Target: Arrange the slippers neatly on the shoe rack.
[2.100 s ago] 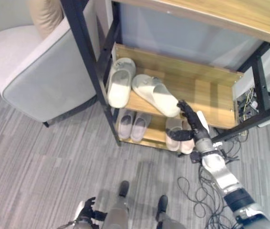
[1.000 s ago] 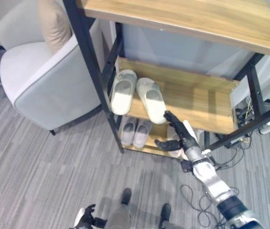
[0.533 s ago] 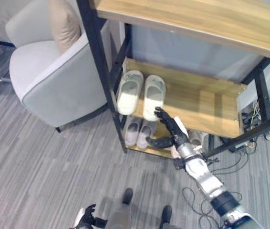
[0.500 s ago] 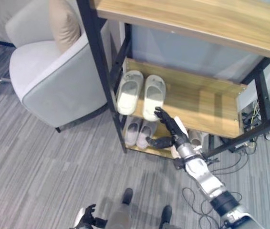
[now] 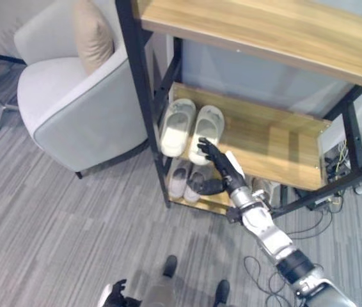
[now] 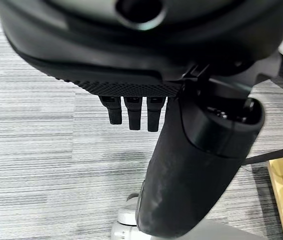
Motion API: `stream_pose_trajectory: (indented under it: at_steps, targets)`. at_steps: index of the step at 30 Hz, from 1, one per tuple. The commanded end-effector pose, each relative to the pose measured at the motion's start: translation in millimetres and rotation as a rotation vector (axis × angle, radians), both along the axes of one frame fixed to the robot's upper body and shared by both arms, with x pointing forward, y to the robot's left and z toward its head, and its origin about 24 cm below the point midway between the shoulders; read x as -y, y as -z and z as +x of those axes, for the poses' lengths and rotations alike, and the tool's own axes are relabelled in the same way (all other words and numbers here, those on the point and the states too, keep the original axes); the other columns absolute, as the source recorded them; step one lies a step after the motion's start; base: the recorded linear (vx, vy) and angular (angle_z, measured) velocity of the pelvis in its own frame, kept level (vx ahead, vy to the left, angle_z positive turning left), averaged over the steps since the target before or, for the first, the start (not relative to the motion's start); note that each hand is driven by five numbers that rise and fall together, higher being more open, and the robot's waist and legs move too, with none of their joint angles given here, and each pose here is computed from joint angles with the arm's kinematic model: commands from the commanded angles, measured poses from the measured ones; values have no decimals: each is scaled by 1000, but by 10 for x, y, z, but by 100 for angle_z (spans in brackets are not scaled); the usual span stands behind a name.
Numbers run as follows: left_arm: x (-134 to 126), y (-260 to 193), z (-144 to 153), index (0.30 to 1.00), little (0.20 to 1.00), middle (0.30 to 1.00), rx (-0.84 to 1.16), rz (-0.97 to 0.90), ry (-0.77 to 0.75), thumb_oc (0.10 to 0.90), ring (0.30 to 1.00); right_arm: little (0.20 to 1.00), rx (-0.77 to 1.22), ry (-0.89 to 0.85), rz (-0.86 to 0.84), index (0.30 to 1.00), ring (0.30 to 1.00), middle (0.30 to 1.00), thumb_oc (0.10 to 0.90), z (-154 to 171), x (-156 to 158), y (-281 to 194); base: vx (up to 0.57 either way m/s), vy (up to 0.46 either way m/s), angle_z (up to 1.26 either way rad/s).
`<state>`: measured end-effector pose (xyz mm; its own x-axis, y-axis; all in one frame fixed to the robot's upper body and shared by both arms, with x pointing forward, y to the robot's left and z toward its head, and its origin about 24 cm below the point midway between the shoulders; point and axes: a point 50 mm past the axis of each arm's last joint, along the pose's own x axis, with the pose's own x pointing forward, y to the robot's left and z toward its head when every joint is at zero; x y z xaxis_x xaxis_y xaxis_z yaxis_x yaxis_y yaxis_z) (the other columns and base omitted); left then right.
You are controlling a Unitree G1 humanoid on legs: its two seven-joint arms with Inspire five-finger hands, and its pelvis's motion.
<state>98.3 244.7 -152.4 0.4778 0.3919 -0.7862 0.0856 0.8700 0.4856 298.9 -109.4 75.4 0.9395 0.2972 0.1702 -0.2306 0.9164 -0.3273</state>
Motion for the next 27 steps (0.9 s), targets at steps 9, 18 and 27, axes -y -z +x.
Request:
stream_pose_trajectory:
  at_steps: [9,18,27]
  targets:
    - [16,65,-201,900,900,900,-75,14,-24,800,900,900,416,156,-52,900,900,900,800,-347,533,-635,-2,-21,-7]
    - [44,95,-292,900,900,900,-111,-14,-34,800,900,900,120,297,-62,900,900,900,800,-620,941,8,-30,-45,-9]
    - [58,111,-334,900,900,900,-98,-98,-123,800,900,900,-241,452,22,900,900,900,800,-1011,1258,733,-69,-58,-14]
